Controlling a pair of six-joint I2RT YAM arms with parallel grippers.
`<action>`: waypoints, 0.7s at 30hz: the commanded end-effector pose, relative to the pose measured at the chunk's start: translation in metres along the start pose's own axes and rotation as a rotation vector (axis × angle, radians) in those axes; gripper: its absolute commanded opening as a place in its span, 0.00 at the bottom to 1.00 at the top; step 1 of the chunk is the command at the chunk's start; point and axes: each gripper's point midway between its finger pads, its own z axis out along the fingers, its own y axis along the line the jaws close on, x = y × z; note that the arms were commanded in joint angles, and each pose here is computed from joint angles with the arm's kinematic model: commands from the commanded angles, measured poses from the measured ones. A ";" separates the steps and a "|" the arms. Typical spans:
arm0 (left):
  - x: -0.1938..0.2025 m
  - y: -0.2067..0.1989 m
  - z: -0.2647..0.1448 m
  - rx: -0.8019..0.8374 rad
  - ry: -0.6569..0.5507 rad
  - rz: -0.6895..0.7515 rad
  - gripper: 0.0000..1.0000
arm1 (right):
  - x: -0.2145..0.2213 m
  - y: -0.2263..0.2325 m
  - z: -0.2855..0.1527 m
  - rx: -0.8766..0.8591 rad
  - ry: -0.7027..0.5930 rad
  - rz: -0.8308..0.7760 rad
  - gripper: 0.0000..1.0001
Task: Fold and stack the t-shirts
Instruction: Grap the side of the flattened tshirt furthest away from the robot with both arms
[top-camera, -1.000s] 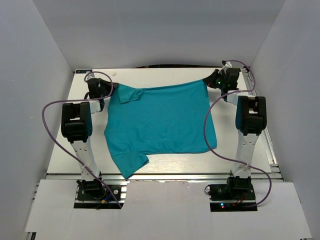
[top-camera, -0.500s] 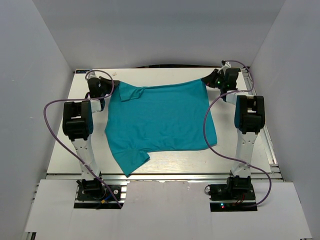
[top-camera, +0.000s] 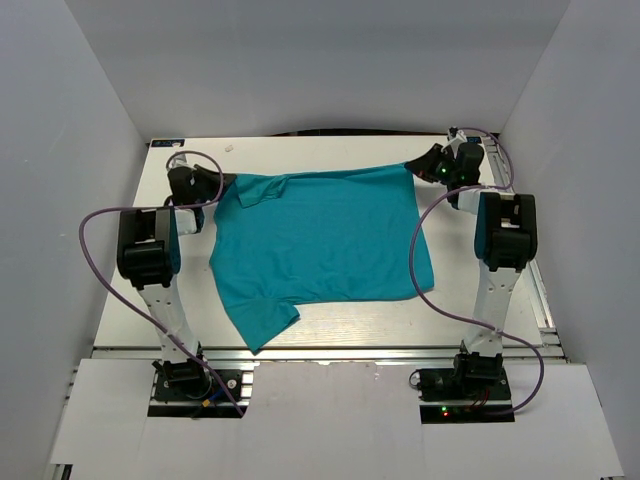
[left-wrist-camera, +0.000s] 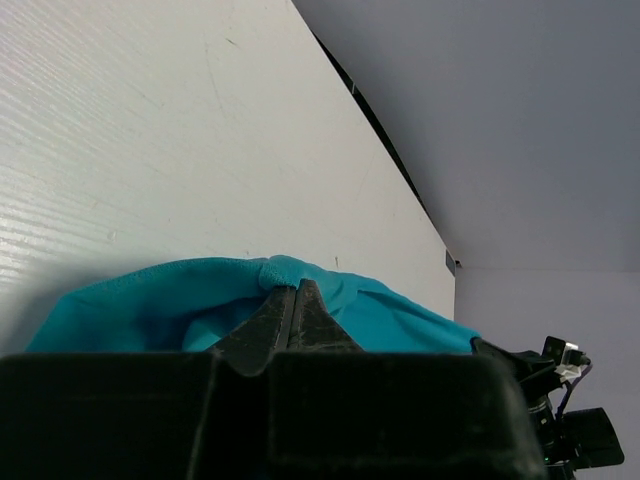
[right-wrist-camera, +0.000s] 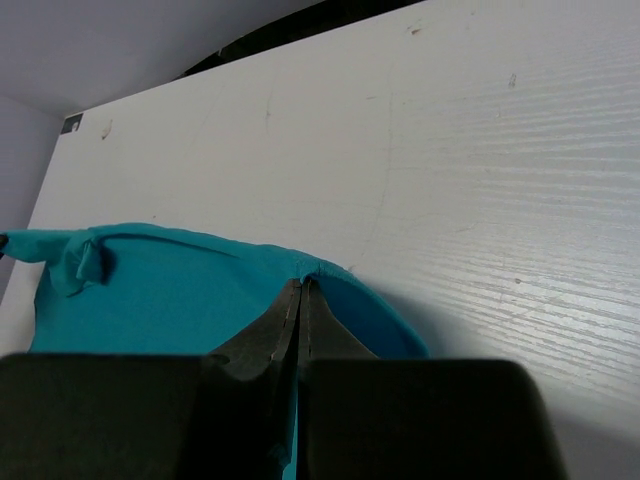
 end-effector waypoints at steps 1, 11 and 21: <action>-0.020 -0.045 -0.019 0.103 -0.037 0.072 0.00 | -0.036 0.029 -0.013 -0.069 -0.076 -0.051 0.00; -0.017 -0.049 -0.037 0.114 -0.023 0.082 0.00 | -0.029 0.025 -0.027 -0.066 -0.057 -0.034 0.00; -0.003 -0.037 -0.053 0.092 0.006 0.074 0.00 | -0.014 0.015 -0.032 -0.061 -0.025 -0.005 0.00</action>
